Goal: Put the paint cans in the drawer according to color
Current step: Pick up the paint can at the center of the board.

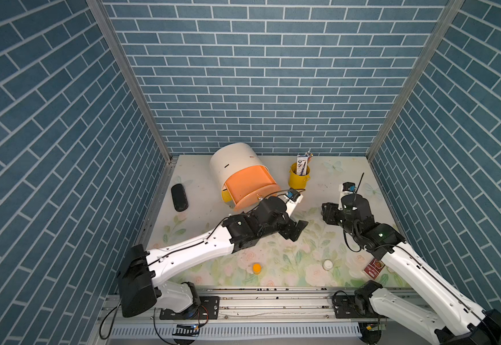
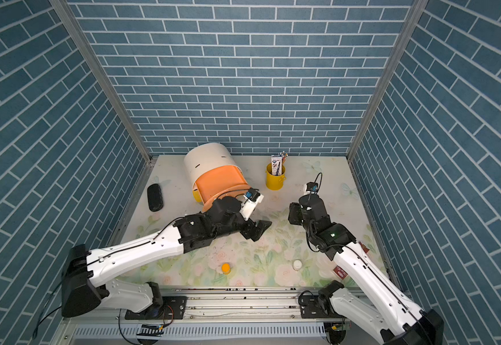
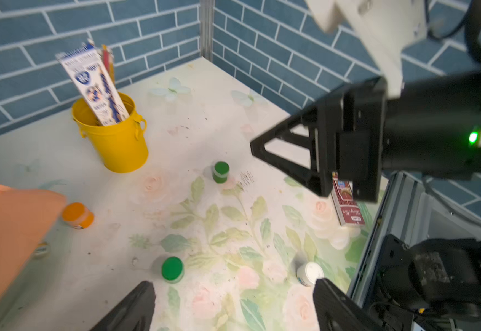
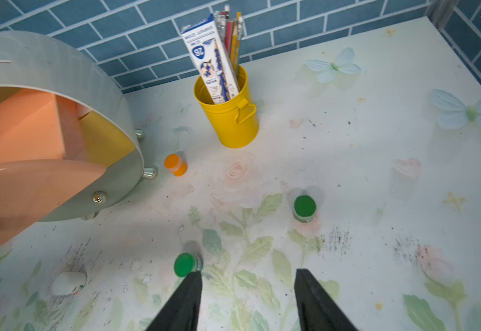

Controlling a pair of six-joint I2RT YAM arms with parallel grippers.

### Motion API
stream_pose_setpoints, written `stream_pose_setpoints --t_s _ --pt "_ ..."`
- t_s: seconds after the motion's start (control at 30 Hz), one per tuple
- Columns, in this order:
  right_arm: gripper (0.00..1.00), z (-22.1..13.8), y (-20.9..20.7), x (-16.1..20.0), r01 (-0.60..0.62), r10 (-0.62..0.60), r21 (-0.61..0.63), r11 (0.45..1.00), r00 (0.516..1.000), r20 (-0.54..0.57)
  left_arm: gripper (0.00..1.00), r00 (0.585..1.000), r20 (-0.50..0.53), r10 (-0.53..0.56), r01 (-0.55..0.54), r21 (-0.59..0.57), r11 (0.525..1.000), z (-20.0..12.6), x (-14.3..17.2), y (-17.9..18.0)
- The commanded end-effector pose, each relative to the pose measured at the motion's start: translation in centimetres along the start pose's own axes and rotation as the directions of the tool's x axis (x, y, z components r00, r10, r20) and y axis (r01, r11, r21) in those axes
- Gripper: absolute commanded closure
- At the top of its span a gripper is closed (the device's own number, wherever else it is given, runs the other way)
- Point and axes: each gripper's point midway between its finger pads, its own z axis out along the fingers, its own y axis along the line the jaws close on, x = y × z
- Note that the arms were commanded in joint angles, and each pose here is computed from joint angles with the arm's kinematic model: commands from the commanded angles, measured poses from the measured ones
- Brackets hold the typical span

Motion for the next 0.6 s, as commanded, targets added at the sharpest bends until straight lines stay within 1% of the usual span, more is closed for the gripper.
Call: stream_pose_setpoints --t_s 0.0,0.17,0.33,0.47,0.57 --pt "0.44 -0.2 -2.4 0.8 -0.072 0.073 0.044 0.996 0.997 -0.016 0.10 0.999 -0.006 0.045 -0.045 0.020 0.999 2.2 1.6 -2.5" --pt "0.44 -0.1 -5.1 1.2 -0.123 0.124 0.095 0.988 0.992 -0.012 0.12 0.991 -0.072 0.108 -0.101 0.100 0.990 5.5 5.3 -6.4" --pt "0.44 -0.4 -6.8 0.4 -0.183 0.177 0.106 0.977 0.982 0.063 0.14 0.978 -0.096 0.186 -0.167 0.177 0.970 7.9 7.7 -10.4" --pt "0.44 -0.2 -7.7 0.3 -0.207 0.200 0.111 0.972 0.977 0.075 0.17 0.965 -0.126 0.229 -0.200 0.204 0.958 9.7 9.6 -11.9" --pt "0.44 0.1 -8.2 0.5 -0.211 0.204 0.119 0.970 0.977 0.069 0.17 0.961 -0.125 0.245 -0.213 0.224 0.951 10.6 10.8 -12.7"
